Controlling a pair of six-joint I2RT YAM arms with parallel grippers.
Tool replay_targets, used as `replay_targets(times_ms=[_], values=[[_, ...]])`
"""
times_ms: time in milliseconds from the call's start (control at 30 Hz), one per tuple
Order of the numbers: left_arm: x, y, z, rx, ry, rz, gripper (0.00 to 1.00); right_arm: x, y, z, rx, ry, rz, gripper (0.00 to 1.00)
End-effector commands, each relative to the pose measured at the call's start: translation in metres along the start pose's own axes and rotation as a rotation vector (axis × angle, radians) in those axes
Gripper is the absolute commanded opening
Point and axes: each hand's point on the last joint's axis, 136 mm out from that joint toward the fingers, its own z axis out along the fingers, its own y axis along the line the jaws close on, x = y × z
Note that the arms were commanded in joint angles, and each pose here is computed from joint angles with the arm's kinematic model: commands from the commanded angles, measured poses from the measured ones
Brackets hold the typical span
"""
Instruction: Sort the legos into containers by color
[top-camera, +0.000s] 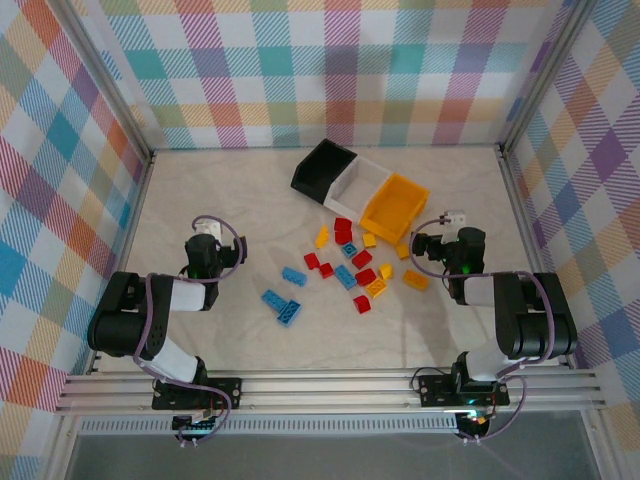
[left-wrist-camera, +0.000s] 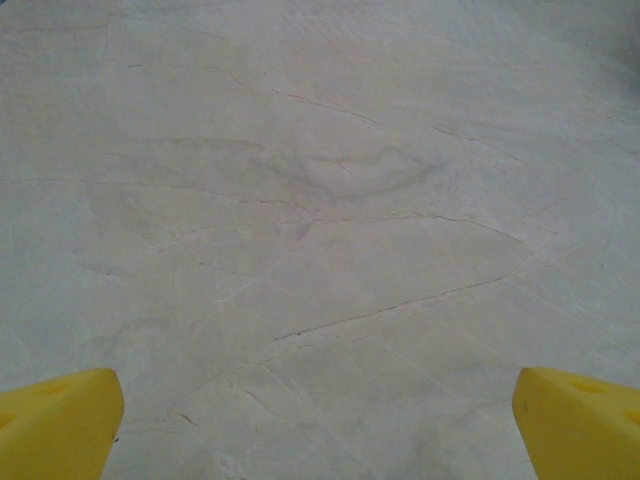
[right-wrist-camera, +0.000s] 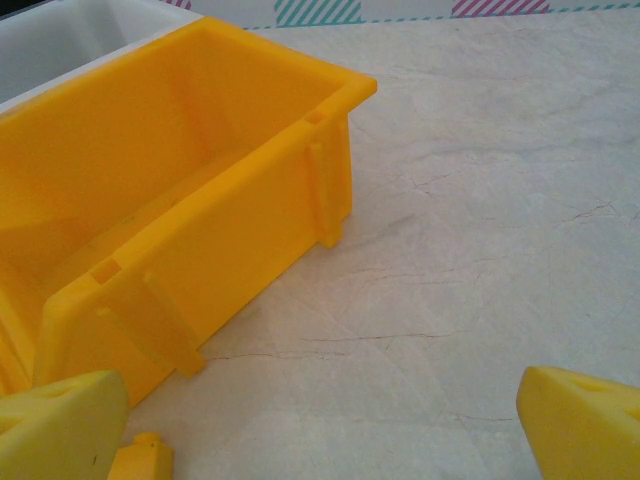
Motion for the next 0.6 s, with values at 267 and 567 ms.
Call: replay_targets(times_ms=[267,567], values=[[-0.015,-0.001,0.002,0.010,-0.047,-0.024,1.00,-0.009,-0.002,0.002,-0.001,-0.032,0.013,1.00],[-0.027,0.000,0.003,-0.002,-0.001,-0.021,1.00,-0.012,-0.009,0.001,0.036,-0.024,0.031,1.00]])
